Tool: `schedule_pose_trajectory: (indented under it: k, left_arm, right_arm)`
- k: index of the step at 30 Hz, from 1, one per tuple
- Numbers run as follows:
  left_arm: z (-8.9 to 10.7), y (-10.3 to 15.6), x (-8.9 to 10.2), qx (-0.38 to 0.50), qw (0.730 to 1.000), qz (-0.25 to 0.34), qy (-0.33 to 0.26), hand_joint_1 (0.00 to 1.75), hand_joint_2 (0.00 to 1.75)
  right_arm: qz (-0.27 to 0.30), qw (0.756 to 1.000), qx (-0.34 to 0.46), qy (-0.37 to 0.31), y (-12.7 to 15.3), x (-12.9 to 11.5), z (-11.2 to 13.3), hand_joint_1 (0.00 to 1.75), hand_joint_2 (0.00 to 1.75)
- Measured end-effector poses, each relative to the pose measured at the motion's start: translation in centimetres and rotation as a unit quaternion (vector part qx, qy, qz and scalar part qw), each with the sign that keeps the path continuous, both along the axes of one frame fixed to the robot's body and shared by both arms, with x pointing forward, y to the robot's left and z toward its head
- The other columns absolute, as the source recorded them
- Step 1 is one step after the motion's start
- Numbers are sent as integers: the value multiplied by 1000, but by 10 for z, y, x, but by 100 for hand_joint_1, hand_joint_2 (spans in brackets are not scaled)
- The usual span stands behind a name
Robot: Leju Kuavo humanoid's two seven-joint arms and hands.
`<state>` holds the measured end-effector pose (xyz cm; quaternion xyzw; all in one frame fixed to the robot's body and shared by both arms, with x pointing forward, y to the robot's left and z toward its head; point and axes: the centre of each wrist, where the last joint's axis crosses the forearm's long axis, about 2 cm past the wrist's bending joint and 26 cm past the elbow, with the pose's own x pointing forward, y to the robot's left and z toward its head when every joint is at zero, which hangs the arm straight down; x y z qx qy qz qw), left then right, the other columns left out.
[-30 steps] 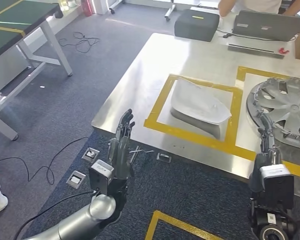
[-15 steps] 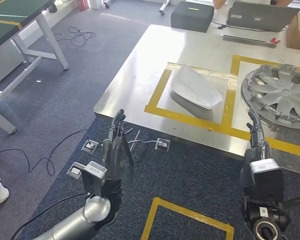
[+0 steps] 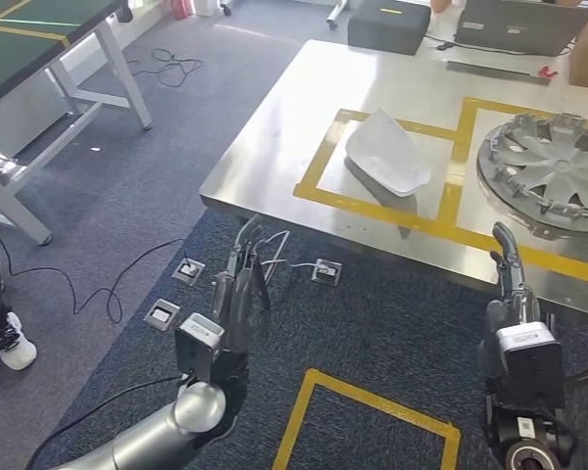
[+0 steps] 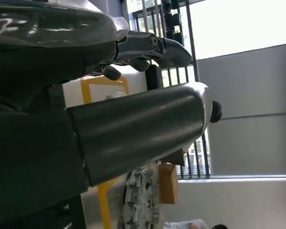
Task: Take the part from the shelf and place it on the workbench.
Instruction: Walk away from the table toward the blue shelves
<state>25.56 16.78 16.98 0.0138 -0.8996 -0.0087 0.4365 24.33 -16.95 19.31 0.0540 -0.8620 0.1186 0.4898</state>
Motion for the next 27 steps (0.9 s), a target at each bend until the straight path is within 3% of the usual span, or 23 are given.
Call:
schedule_pose_trajectory:
  k: [27]
  left_arm:
    - [4,0,4,-7,1000,-2,-10,0,0]
  right_arm:
    - [-1,1000,-1,-1,1,2,-4,0,0]
